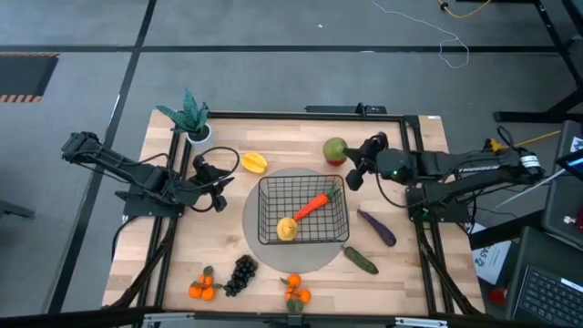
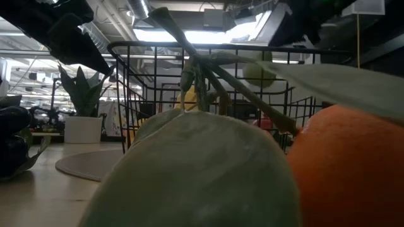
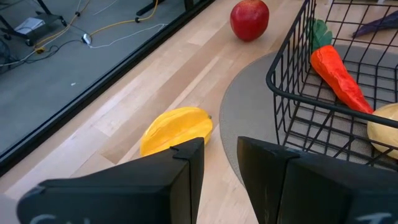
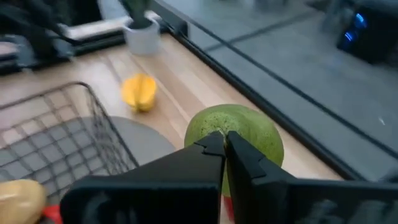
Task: Build produce basket
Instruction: Put the green pear into the wire basket
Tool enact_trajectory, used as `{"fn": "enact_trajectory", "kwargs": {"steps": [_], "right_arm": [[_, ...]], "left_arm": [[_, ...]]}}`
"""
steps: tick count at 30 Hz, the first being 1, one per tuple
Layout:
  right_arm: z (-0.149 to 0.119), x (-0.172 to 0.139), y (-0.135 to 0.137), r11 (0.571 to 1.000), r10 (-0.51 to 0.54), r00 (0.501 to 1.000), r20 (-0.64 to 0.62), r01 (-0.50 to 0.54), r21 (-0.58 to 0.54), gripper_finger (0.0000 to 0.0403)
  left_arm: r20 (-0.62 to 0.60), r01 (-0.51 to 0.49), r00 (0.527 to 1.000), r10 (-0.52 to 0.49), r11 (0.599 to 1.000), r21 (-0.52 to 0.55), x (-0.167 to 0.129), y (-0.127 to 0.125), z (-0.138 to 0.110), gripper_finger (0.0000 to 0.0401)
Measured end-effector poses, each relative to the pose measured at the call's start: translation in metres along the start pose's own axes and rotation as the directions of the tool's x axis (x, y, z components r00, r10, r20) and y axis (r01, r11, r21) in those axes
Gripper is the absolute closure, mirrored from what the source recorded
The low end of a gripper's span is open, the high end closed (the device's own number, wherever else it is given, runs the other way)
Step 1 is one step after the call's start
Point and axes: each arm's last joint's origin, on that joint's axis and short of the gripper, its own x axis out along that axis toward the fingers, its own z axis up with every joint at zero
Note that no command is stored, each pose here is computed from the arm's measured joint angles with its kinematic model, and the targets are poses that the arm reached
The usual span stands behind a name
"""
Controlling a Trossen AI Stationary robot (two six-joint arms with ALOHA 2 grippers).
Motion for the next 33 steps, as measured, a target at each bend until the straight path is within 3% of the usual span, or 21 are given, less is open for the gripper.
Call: {"fn": "enact_trajectory", "kwargs": {"steps": [9, 16, 25, 33], "right_arm": [[0.03, -0.016, 0.016, 0.973, 0.225, 0.964, 0.141, -0.215, -0.085, 0.0403], [0.038, -0.025, 0.031, 0.837, 0.545, 0.819, 0.18, -0.521, -0.165, 0.0403], [0.03, -0.032, 0.042, 0.7, 0.709, 0.7, 0.083, -0.686, -0.199, 0.0403], [0.015, -0.025, 0.056, 0.673, 0.724, 0.689, -0.032, -0.717, -0.182, 0.0403]], "left_arm": [[-0.003, -0.002, 1.0, 0.002, 1.0, 0.004, 0.0, 0.0, 0.0, 0.0315], [-0.003, -0.002, 1.0, 0.002, 1.0, 0.005, 0.0, 0.0, 0.0, 0.0315], [-0.003, -0.001, 1.0, 0.001, 1.0, 0.004, 0.0, 0.0, 0.0, 0.0315], [-0.003, -0.002, 1.0, 0.002, 1.0, 0.004, 0.0, 0.0, 0.0, 0.0315]]}}
